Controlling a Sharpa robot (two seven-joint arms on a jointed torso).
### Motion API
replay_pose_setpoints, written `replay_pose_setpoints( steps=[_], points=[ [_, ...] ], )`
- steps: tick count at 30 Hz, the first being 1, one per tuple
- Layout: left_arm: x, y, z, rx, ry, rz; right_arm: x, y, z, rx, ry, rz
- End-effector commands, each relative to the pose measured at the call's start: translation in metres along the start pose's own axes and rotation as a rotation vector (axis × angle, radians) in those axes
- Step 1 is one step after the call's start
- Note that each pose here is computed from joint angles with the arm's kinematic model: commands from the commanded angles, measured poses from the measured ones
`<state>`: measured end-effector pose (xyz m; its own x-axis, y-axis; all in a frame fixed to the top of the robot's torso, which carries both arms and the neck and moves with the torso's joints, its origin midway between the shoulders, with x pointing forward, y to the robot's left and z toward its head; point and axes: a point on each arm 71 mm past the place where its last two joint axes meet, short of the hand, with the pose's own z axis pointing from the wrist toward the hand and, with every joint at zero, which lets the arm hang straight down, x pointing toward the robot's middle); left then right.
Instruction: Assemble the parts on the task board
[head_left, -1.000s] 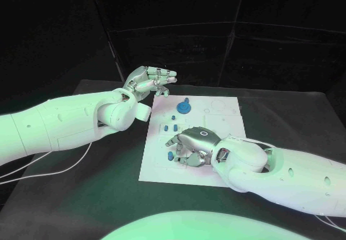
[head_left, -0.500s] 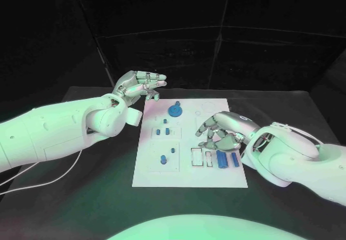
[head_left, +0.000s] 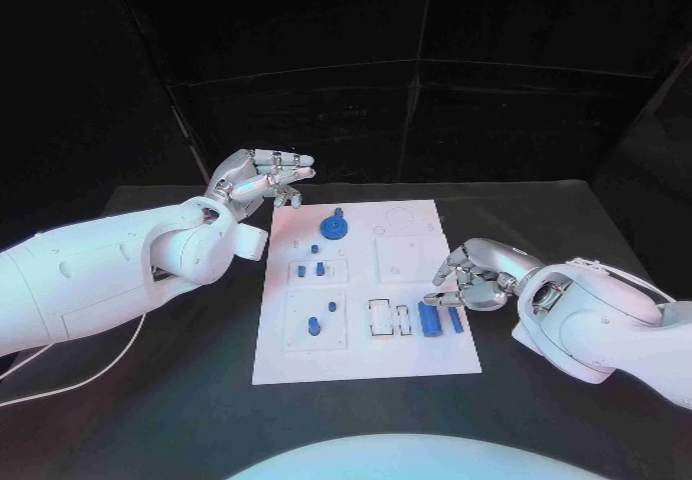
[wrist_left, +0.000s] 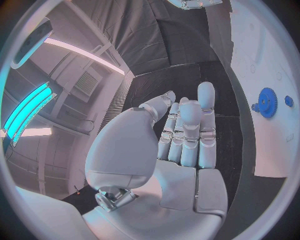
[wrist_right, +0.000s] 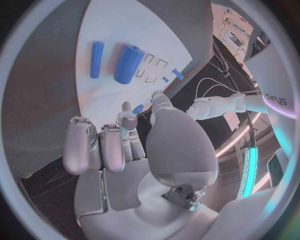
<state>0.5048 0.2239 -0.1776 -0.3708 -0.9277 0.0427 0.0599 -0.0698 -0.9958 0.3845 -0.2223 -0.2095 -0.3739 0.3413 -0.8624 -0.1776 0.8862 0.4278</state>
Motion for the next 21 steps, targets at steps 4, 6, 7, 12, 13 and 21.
replay_pose_setpoints(
  steps=[4, 6, 7, 12, 13, 21],
  points=[
    [0.0014, -0.0014, 0.0002, 0.008, 0.011, -0.008, 0.006, -0.010, -0.003, 0.100, 0.012, -0.105],
    [0.0011, -0.0013, 0.0003, 0.008, 0.010, -0.008, 0.008, -0.011, -0.003, 0.106, 0.020, -0.113],
    [0.0011, -0.0013, 0.0004, 0.008, 0.010, -0.008, 0.009, -0.011, -0.003, 0.108, 0.023, -0.115],
    [0.0008, -0.0012, 0.0004, 0.008, 0.010, -0.008, 0.016, -0.012, -0.003, 0.110, 0.043, -0.123],
    [0.0008, -0.0012, 0.0004, 0.008, 0.010, -0.008, 0.017, -0.011, -0.003, 0.109, 0.046, -0.123],
    [0.0008, -0.0005, 0.0006, 0.007, 0.011, -0.008, 0.026, -0.008, -0.001, 0.100, 0.069, -0.125]
  ],
)
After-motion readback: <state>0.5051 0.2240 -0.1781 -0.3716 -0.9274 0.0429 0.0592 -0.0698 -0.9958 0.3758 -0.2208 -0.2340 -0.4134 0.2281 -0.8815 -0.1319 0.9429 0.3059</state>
